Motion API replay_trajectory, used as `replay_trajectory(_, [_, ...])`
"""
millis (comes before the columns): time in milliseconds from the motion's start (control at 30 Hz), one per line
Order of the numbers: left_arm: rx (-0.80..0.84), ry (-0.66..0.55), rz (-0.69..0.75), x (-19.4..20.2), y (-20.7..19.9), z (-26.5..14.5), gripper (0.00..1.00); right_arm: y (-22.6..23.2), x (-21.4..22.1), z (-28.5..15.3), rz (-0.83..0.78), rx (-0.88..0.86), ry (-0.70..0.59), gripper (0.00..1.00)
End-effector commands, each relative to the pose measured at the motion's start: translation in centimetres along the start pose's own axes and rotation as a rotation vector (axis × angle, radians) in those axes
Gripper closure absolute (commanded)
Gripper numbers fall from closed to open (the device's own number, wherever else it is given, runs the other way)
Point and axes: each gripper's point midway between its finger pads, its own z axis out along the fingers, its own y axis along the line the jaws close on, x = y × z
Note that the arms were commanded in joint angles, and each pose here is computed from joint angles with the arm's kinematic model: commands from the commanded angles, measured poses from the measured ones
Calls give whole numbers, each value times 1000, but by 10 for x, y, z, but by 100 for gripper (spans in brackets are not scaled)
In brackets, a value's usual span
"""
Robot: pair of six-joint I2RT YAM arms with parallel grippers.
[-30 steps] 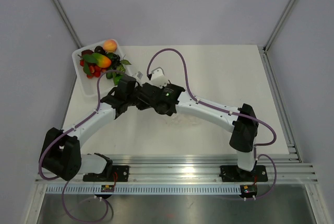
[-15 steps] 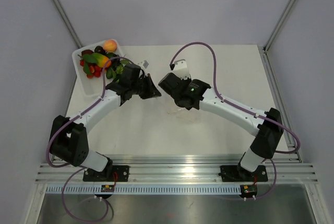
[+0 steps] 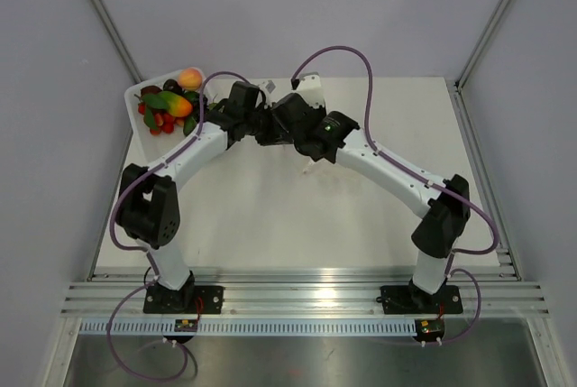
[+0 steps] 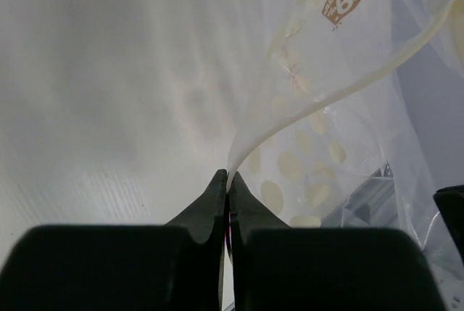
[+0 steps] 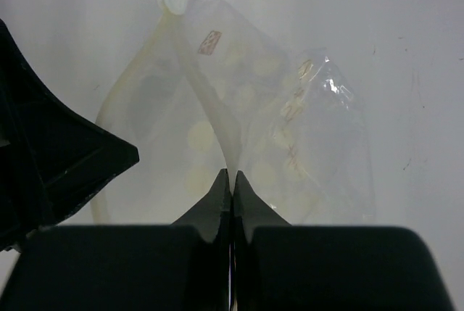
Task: Place the food in the zip-top bag and seal the zipper
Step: Open the zipper of the food storage bag at the center of the board.
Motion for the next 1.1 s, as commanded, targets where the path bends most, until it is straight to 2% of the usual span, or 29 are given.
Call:
replay_trajectory(0, [52, 29, 19, -12, -12, 3, 94, -1, -7, 17, -11, 28, 4, 100])
replay_trajectory(33, [50, 31, 22, -16, -13, 4, 86, -2, -6, 22, -7, 33, 12, 100])
replay_trajectory(67, [28, 32, 15, -19, -6, 7, 83, -1, -3, 28, -4, 36, 26, 100])
replay_trajectory(133, [-46, 43, 8, -20, 9, 9, 80, 1, -2, 35, 3, 27, 44, 100])
replay_trajectory(333, [-120, 31, 31, -34, 30, -2, 68, 11, 4, 51, -3, -12, 78, 100])
replay_trajectory(400, [-135, 39, 41, -34, 34, -3, 61, 17, 5, 52, 0, -33, 85, 100])
replay_trajectory(500, [-116, 84, 51, -24, 35, -2, 41, 23, 5, 57, -4, -47, 93, 100])
replay_trajectory(533, [-103, 94, 48, -22, 33, -1, 40, 27, 8, 59, -7, -55, 101, 100])
replay_trajectory(567, [-89, 105, 47, -19, 31, -1, 33, 28, 4, 59, -1, -61, 97, 100])
replay_trajectory(767, [-166, 50, 74, -31, 37, -29, 32, 40, 5, 63, 2, -100, 107, 100])
replay_trajectory(900, [-155, -23, 58, -46, 34, -58, 39, 52, 8, 66, 4, -139, 123, 100])
replay_trajectory(1067, [-142, -99, 12, -63, 41, -96, 41, 60, 6, 68, 11, -172, 127, 100])
